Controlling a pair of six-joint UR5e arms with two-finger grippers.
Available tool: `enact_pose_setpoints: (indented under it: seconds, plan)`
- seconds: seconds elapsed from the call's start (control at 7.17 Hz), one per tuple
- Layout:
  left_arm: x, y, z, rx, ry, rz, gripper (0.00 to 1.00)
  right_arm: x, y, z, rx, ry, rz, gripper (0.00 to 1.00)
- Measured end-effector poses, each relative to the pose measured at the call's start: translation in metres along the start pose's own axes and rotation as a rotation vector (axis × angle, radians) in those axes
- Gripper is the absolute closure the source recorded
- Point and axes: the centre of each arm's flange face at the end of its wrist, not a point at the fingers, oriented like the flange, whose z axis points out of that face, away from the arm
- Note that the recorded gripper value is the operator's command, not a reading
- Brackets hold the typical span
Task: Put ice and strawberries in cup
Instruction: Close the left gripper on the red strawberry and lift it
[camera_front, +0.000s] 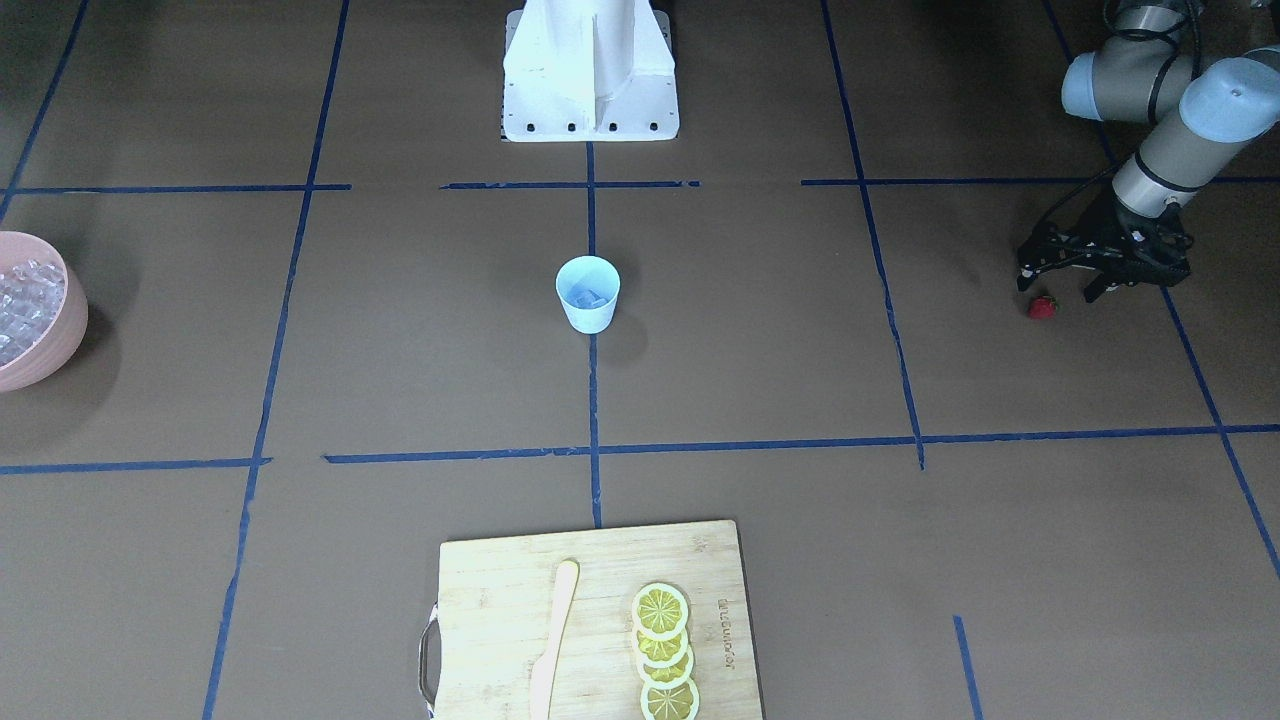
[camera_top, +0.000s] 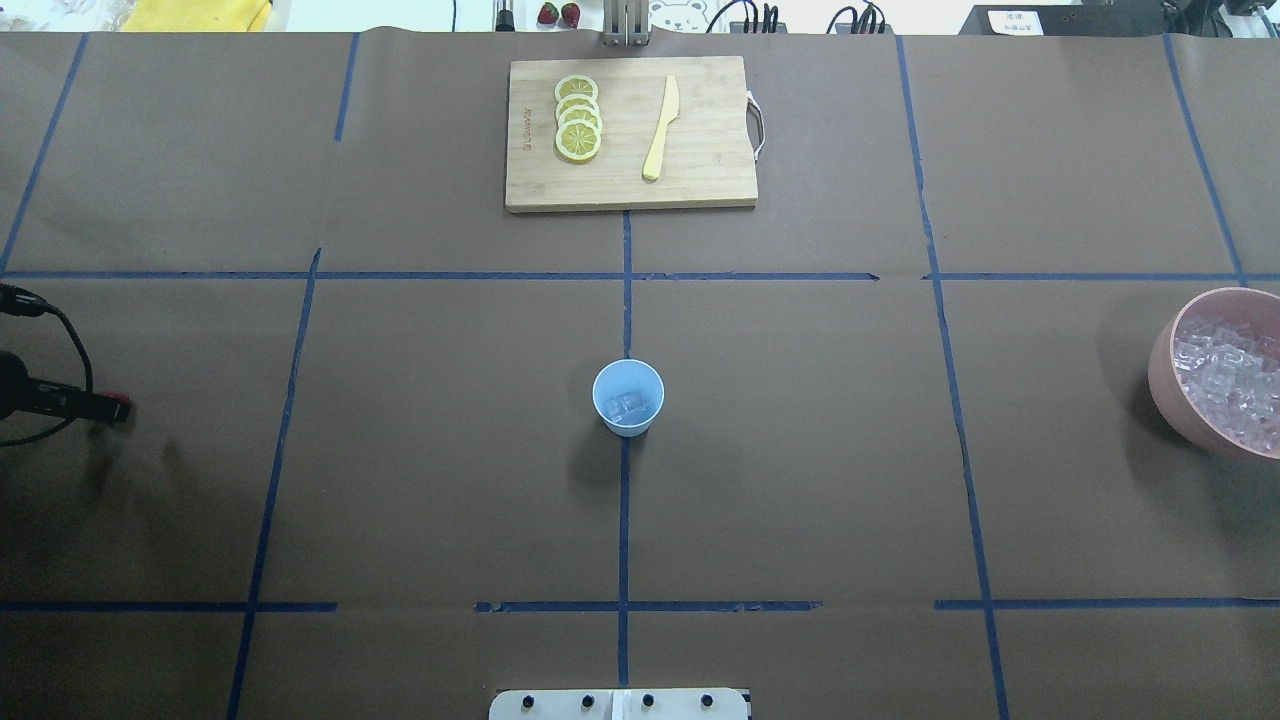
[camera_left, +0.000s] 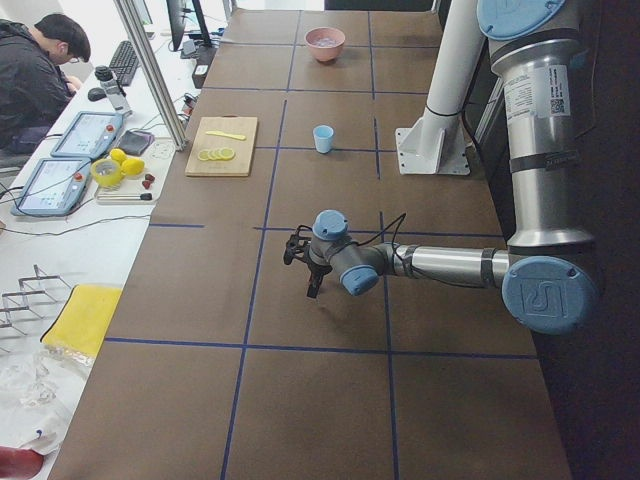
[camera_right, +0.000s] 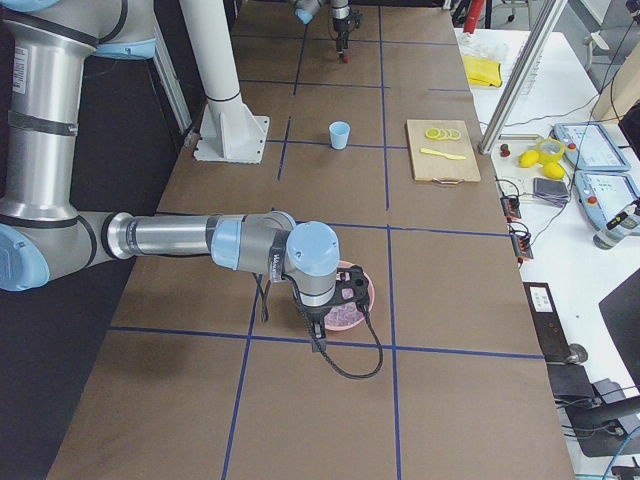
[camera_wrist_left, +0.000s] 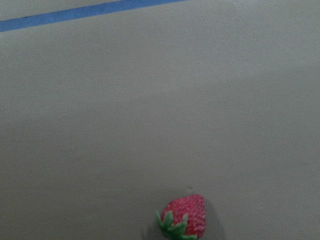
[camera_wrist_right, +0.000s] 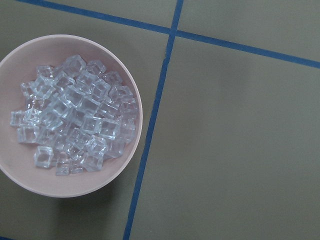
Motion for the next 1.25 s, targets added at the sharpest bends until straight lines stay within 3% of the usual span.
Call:
enact_pose_setpoints:
  seconds: [0.42,0.56,0.7,0.84,0.98,1.25]
  plan:
    - [0.002,-0.009,0.010,-0.002,-0.003,0.000,0.02,0.001,0.000,0.001,-0.001,0.000,0.000,0.00]
    - [-0.001,-0.009,0.012,-0.005,-0.007,-0.003,0.10,0.001,0.001,0.001,-0.002,0.000,-0.001,0.00]
    - [-0.003,-0.008,0.013,-0.008,-0.010,-0.005,0.55,0.001,0.000,0.001,-0.002,0.001,-0.001,0.00]
    - [-0.005,-0.007,0.014,-0.010,-0.013,-0.007,0.93,0.001,0.000,0.001,-0.002,0.001,-0.002,0.00]
    - [-0.006,-0.006,0.015,-0.013,-0.016,-0.009,1.00,0.001,0.000,0.001,-0.002,0.001,-0.002,0.00]
    - [-0.006,-0.006,0.013,-0.011,-0.015,-0.008,1.00,0.001,0.000,0.001,-0.001,0.000,-0.002,0.00]
